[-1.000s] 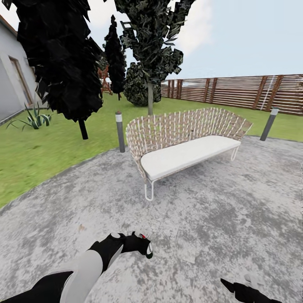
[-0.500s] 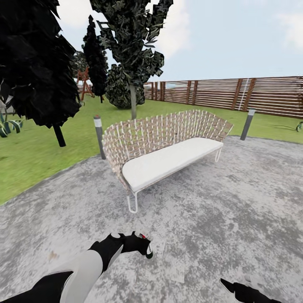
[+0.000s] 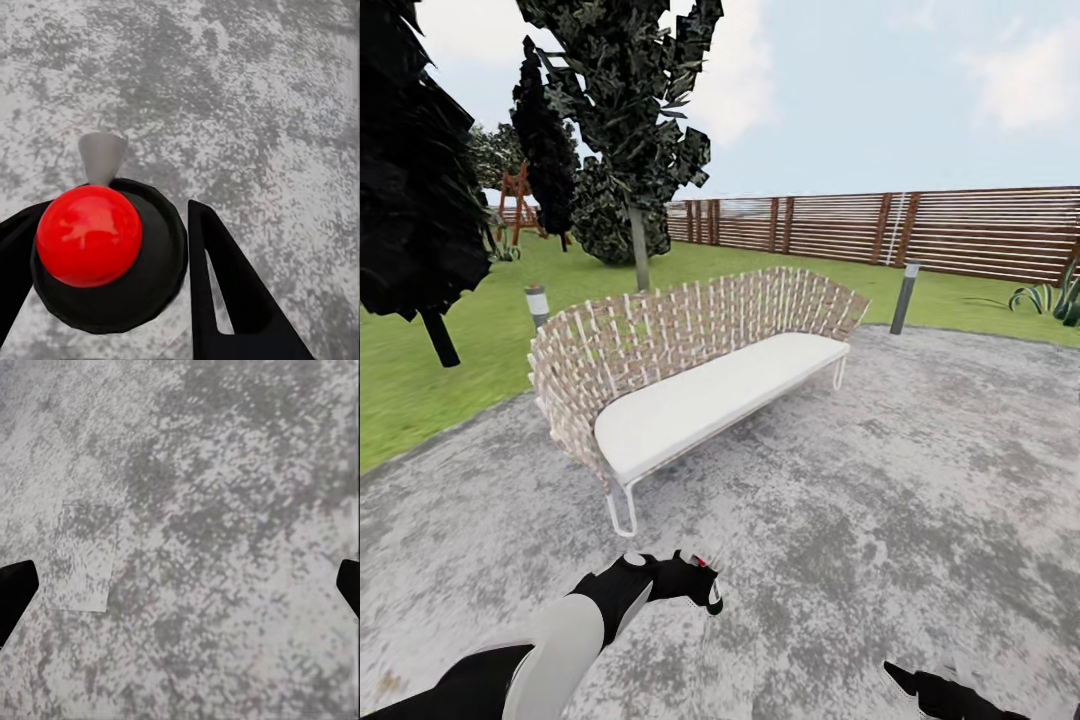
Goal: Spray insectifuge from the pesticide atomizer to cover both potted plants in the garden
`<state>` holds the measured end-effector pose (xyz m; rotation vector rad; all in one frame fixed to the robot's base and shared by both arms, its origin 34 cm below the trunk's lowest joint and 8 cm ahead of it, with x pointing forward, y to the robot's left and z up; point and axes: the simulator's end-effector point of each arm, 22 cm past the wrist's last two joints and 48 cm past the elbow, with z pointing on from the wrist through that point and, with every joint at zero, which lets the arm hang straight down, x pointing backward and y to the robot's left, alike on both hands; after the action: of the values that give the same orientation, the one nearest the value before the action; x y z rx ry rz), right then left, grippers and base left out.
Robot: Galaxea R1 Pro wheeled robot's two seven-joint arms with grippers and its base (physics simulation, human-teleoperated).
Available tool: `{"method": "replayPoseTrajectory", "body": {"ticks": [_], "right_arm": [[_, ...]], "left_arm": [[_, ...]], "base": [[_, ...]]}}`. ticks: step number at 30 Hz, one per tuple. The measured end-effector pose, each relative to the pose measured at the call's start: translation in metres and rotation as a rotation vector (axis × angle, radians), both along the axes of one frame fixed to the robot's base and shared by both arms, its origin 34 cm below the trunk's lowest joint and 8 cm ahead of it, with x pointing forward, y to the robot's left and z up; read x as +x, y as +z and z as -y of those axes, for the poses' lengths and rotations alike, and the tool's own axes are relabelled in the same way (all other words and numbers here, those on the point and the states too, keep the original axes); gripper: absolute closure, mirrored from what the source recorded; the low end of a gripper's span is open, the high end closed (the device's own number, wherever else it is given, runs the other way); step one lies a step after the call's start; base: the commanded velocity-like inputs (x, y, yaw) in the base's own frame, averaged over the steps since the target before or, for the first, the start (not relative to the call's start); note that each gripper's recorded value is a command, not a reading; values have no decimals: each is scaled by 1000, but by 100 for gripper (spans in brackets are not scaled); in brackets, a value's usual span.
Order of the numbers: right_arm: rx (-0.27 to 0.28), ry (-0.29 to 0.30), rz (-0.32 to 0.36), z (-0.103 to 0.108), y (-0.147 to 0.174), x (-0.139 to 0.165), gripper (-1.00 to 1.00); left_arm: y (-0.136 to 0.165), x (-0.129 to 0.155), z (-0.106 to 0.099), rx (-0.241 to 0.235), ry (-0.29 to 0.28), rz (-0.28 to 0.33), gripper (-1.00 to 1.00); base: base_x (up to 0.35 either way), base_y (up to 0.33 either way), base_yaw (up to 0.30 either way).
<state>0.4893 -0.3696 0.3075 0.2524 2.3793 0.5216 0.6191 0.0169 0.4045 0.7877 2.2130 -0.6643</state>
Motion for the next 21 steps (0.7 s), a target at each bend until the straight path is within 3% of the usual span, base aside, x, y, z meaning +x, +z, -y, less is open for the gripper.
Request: {"method": "replayPoseTrajectory", "body": {"ticks": [11,21], "right_arm": [[1,1,10,0,4,2,-100],[0,0,21,0,8,5,-100]], "left_arm": [[7,4,0,-19,22,5,100],[14,5,0,-20,22,18,100]], "base": [[244,-21,-151],[278,130,-186]]}}
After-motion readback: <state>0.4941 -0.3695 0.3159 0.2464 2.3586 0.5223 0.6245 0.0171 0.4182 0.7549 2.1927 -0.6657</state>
